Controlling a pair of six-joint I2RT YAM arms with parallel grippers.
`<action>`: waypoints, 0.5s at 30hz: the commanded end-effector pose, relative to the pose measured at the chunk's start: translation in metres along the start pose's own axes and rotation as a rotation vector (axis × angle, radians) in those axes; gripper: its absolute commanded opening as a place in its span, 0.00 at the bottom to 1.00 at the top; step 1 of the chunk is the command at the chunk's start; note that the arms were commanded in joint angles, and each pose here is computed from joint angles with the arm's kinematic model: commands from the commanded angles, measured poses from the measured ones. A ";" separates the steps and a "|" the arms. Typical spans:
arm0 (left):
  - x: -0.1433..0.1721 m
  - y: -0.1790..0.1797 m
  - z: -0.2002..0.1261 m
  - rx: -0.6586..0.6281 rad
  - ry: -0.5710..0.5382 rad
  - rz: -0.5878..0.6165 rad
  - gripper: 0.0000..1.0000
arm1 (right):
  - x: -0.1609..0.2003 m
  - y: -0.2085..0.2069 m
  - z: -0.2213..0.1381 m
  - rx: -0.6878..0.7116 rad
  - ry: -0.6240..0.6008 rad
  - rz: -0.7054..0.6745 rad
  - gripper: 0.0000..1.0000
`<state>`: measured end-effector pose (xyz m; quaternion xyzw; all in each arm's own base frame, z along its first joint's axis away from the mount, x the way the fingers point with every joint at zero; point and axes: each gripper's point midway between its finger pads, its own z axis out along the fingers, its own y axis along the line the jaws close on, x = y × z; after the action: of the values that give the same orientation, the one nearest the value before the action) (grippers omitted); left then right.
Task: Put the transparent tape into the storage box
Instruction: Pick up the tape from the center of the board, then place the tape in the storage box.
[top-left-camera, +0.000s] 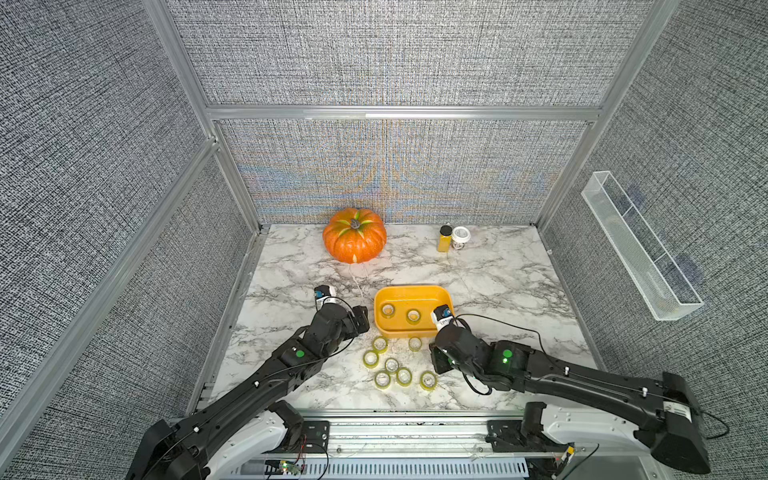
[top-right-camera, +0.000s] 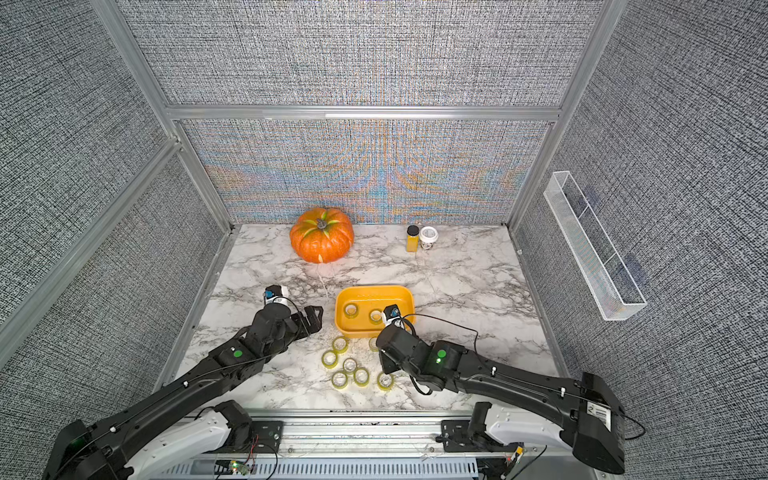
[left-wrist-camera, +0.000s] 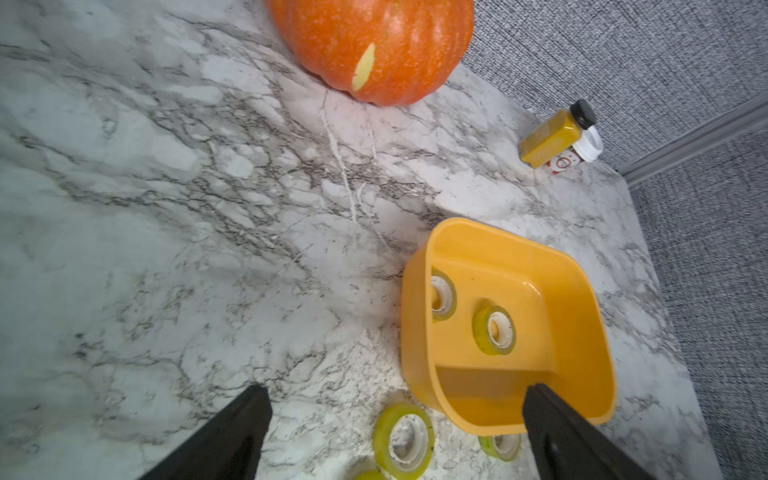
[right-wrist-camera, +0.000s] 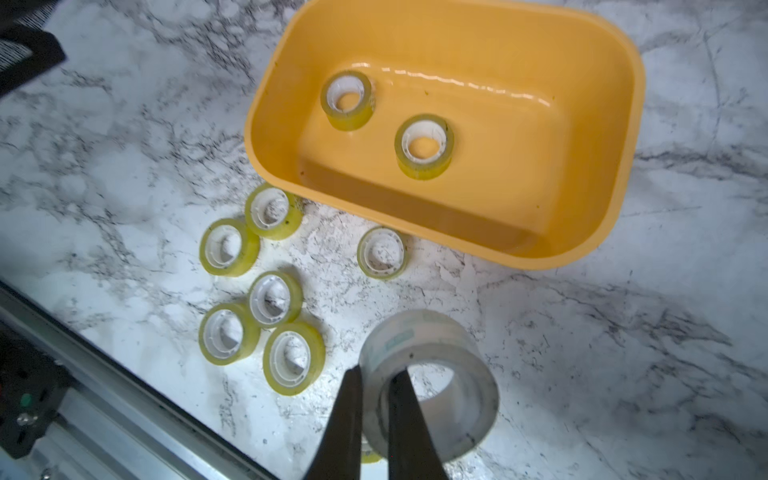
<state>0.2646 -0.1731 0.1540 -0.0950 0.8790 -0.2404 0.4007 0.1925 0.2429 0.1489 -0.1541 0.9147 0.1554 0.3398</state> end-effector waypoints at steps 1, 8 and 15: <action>-0.007 -0.024 0.001 0.083 0.011 0.026 1.00 | -0.035 0.006 -0.005 -0.022 -0.080 -0.041 0.02; -0.001 -0.040 0.013 0.141 0.052 -0.011 1.00 | -0.084 -0.006 0.035 -0.019 -0.067 -0.022 0.02; 0.012 -0.038 0.015 0.158 0.081 -0.037 1.00 | -0.088 -0.025 0.102 0.052 0.065 -0.027 0.01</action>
<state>0.2671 -0.2116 0.1517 -0.0659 0.8782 -0.3032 0.3640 0.3143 0.2689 0.1420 -0.1450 0.9249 0.1254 0.3284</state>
